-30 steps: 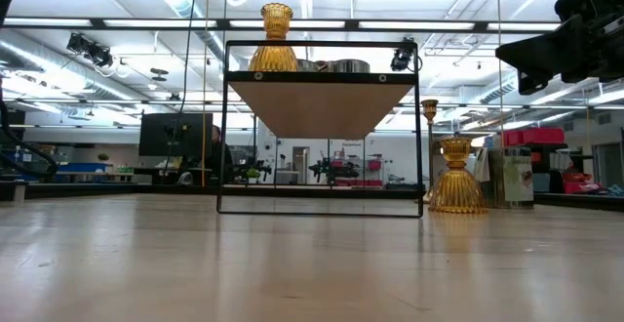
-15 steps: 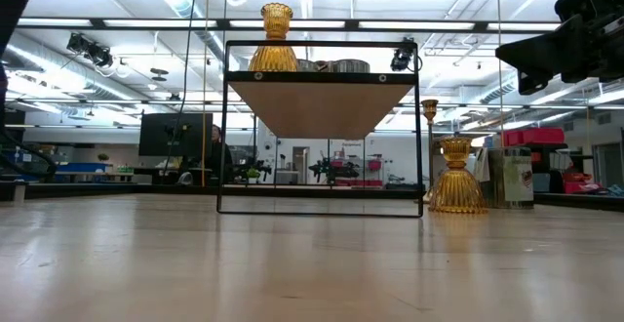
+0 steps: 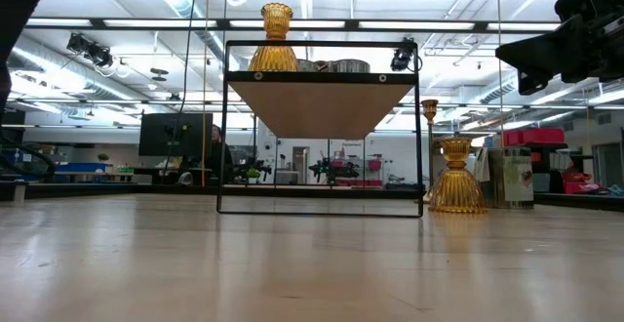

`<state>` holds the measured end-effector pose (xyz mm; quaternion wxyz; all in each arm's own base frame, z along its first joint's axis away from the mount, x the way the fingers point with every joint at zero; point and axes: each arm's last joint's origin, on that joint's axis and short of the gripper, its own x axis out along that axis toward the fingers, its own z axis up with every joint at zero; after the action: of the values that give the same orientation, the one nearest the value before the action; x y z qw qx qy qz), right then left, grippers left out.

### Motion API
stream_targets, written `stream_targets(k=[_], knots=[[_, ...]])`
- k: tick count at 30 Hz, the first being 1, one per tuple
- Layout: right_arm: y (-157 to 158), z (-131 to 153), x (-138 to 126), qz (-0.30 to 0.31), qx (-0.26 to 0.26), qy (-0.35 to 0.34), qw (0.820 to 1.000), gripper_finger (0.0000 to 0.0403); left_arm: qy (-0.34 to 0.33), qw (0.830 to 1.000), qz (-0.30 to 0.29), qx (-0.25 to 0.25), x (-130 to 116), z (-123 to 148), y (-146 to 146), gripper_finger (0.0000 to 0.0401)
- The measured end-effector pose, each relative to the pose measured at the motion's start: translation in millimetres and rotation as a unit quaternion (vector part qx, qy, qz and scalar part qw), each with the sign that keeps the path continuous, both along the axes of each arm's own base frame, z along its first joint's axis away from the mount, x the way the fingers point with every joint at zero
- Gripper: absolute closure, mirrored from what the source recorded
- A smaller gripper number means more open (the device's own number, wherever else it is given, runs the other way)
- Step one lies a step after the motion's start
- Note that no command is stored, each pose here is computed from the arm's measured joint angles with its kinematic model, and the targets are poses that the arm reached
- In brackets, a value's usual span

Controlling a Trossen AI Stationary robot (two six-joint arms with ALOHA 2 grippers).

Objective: Pick & Place candle stick holders
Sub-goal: Put the bottom gold candle holder aligned with the other candle holder on the shelf

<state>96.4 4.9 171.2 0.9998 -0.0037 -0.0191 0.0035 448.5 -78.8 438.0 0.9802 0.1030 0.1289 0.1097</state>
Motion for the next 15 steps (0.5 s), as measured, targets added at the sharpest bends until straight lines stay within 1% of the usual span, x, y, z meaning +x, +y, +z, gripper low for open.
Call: stream_targets(k=[4,10,15], knots=[[-0.1,-0.1,0.0,-0.002,0.000,0.000,1.000,0.0376,0.011,1.000,-0.001,0.000,-3.1,1.6,6.6,0.0378],[-0.1,-0.1,0.0,-0.001,0.000,0.000,1.000,0.0376,0.017,1.000,-0.025,-0.010,-7.4,6.1,15.5,0.0378],[-0.1,0.0,0.0,-0.001,0.000,0.000,1.000,0.0376,0.012,0.999,-0.039,-0.019,-19.8,20.0,29.4,0.0378]])
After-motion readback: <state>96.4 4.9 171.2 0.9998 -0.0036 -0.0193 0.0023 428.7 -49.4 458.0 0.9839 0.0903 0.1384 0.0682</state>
